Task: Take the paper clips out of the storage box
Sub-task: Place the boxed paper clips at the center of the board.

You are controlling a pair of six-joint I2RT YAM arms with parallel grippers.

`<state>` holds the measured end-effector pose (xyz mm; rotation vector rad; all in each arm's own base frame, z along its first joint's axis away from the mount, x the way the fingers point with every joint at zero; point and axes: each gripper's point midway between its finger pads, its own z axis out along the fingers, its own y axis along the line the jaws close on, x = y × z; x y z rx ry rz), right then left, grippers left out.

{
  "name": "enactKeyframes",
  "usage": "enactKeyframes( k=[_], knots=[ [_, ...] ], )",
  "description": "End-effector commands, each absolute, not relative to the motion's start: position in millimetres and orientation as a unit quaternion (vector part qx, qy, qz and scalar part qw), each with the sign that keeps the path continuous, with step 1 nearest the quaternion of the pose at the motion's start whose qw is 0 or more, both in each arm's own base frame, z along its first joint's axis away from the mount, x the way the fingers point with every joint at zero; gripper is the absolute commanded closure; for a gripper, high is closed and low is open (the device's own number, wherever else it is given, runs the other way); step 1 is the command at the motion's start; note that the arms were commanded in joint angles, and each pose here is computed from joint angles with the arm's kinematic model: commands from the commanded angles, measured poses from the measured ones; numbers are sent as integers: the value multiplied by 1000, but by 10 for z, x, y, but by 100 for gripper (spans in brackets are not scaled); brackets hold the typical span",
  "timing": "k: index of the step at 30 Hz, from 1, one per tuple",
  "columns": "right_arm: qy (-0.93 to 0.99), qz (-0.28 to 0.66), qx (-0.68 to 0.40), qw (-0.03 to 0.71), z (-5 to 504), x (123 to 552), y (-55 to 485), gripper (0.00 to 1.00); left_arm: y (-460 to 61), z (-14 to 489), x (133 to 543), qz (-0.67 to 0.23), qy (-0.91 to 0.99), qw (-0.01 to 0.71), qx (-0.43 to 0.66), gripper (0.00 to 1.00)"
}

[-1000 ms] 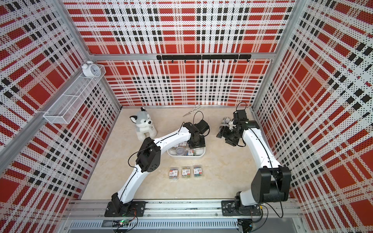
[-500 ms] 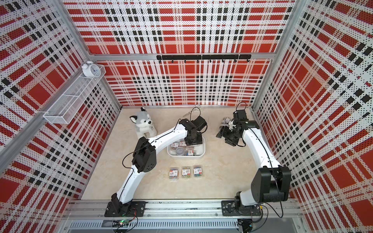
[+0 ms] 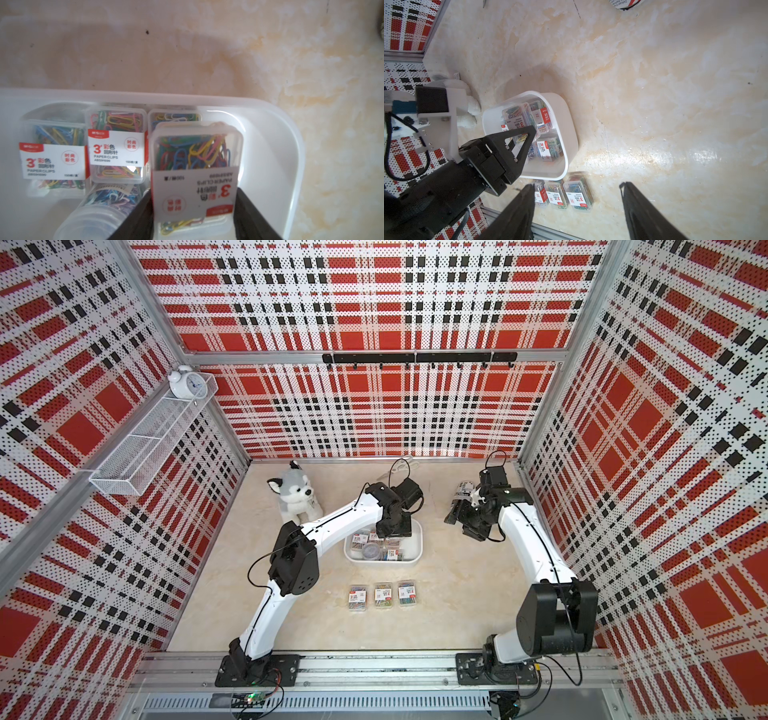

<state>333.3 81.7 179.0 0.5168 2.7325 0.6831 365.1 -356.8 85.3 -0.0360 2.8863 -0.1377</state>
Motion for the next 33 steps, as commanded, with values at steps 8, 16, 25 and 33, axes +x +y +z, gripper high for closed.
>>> enactKeyframes(
  k=[8, 16, 25, 33],
  knots=[
    [943, 242, 174, 148, 1830, 3389, 815, 29, -3302, 514, 3612, 20, 995, 98, 6, 40],
    [943, 242, 174, 149, 1835, 3395, 813, 29, -3292, 433, 3628, 21, 996, 90, 7, 33],
    [943, 240, 175, 149, 1826, 3379, 806, 29, -3355, 520, 3671, 4, 995, 97, -2, 39],
    [943, 241, 174, 148, 1817, 3395, 813, 29, -3344, 568, 3694, 2, 995, 101, -1, 46]
  ],
)
